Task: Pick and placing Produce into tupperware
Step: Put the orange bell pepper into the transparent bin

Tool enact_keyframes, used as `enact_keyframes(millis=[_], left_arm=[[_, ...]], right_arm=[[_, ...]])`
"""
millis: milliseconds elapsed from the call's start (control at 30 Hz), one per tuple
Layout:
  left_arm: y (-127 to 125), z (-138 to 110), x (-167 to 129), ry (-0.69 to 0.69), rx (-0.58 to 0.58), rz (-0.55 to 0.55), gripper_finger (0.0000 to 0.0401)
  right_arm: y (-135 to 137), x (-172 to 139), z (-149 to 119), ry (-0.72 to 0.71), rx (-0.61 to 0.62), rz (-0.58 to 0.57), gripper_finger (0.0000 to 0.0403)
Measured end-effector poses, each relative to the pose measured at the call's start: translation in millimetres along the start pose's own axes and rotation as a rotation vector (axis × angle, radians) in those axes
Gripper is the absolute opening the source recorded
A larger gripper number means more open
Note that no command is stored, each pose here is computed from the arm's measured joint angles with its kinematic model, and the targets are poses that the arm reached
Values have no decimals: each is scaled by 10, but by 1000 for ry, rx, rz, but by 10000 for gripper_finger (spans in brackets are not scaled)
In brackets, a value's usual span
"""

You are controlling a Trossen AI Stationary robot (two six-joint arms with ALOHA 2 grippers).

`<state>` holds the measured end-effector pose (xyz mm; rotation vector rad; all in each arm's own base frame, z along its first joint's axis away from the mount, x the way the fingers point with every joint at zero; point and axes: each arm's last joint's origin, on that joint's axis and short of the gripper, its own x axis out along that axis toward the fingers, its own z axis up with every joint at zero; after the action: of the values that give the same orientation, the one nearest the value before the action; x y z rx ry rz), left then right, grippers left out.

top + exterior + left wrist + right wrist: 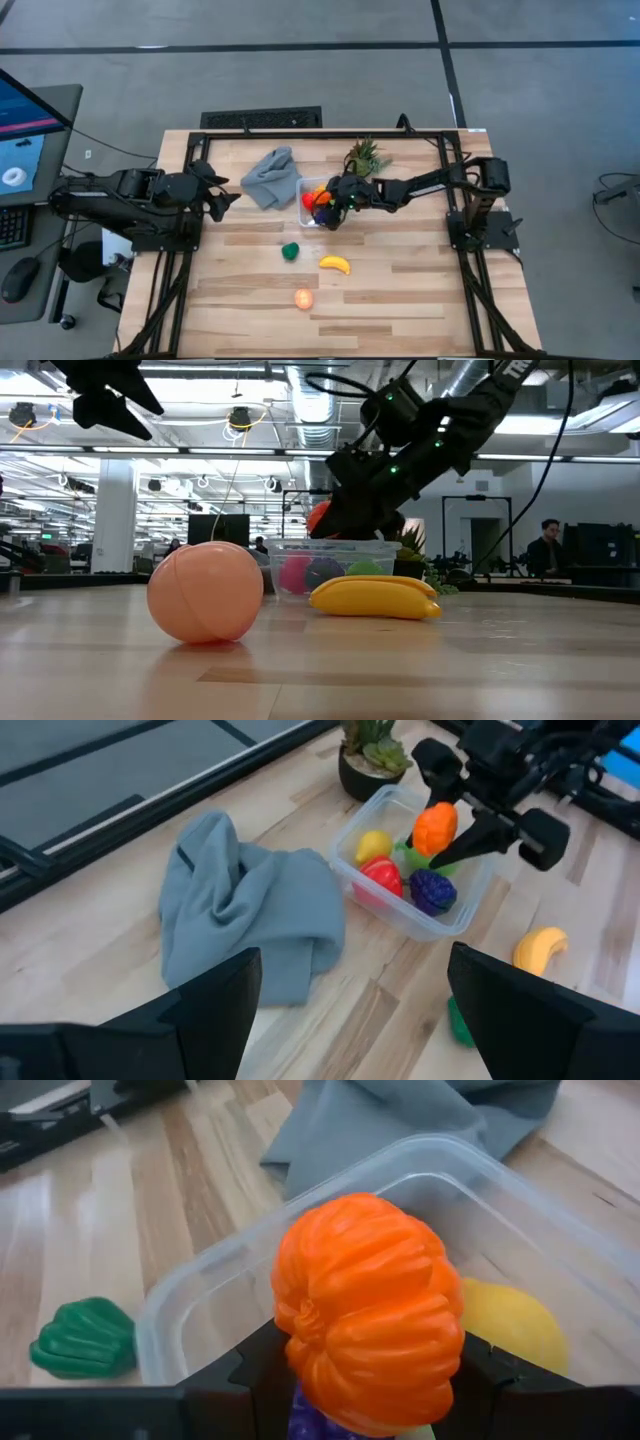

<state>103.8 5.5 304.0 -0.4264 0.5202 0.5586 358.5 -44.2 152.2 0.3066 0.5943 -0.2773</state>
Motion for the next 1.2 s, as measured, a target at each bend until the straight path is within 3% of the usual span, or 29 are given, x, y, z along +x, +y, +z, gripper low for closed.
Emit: enact_keyframes(millis=[400, 1200], left_arm=[[-7, 19, 5, -28, -22, 14, 308], [-3, 26, 5, -47, -43, 33, 308]], right_arm=[[-163, 49, 42, 37, -28, -9, 203], [-141, 43, 0, 87, -42, 39, 240]])
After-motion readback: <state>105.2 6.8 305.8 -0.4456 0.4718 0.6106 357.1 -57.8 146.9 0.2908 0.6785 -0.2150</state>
